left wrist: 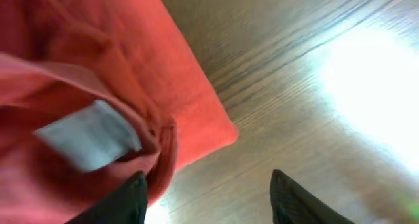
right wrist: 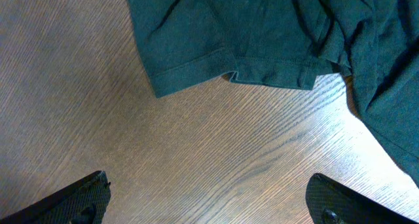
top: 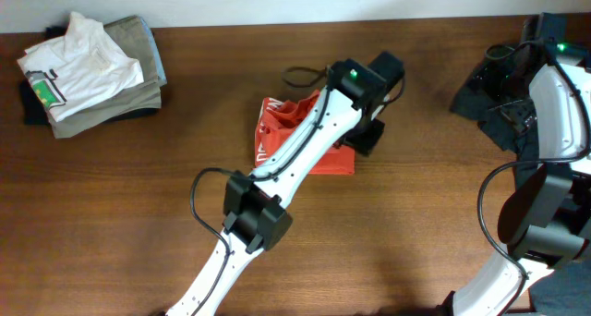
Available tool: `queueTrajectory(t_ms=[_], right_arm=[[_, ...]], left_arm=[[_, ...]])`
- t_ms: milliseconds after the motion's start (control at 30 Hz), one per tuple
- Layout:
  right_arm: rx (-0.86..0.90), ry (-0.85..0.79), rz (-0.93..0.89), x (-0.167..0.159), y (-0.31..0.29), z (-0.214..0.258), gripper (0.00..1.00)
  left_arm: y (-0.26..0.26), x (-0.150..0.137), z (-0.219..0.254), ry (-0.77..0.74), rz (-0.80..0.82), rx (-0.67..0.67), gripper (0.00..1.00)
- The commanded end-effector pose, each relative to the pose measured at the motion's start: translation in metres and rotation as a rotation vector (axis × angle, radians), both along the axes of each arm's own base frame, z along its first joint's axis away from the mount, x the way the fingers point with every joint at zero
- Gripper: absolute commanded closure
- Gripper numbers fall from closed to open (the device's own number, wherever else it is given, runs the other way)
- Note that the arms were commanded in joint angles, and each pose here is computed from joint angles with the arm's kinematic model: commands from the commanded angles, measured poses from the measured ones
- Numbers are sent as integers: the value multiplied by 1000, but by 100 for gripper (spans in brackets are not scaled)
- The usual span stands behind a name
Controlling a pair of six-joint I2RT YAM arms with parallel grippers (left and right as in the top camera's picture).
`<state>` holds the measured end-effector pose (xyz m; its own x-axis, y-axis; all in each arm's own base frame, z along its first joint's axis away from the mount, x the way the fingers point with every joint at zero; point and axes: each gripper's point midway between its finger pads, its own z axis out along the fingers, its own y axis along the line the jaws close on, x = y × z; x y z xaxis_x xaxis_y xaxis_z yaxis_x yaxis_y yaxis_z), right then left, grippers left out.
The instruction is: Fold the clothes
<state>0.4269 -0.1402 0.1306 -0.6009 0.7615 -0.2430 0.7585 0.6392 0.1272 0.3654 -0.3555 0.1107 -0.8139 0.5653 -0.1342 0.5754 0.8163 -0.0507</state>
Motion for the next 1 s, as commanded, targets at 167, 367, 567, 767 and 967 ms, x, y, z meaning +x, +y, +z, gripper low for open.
queueTrajectory(t_ms=[167, 367, 567, 767, 967], right_arm=[[-10, -4, -14, 0, -3, 3, 1], [-10, -4, -14, 0, -3, 3, 1], [-10, -4, -14, 0, -3, 3, 1], [-10, -4, -14, 0, -3, 3, 1], [-10, -4, -14, 0, -3, 3, 1]], left_arm=[[46, 52, 82, -275, 87, -17, 2], [66, 70, 54, -136, 150, -91, 2], [25, 63, 5, 28, 149, -214, 3], [13, 68, -25, 77, 172, -243, 4], [10, 82, -28, 43, 187, -272, 4]])
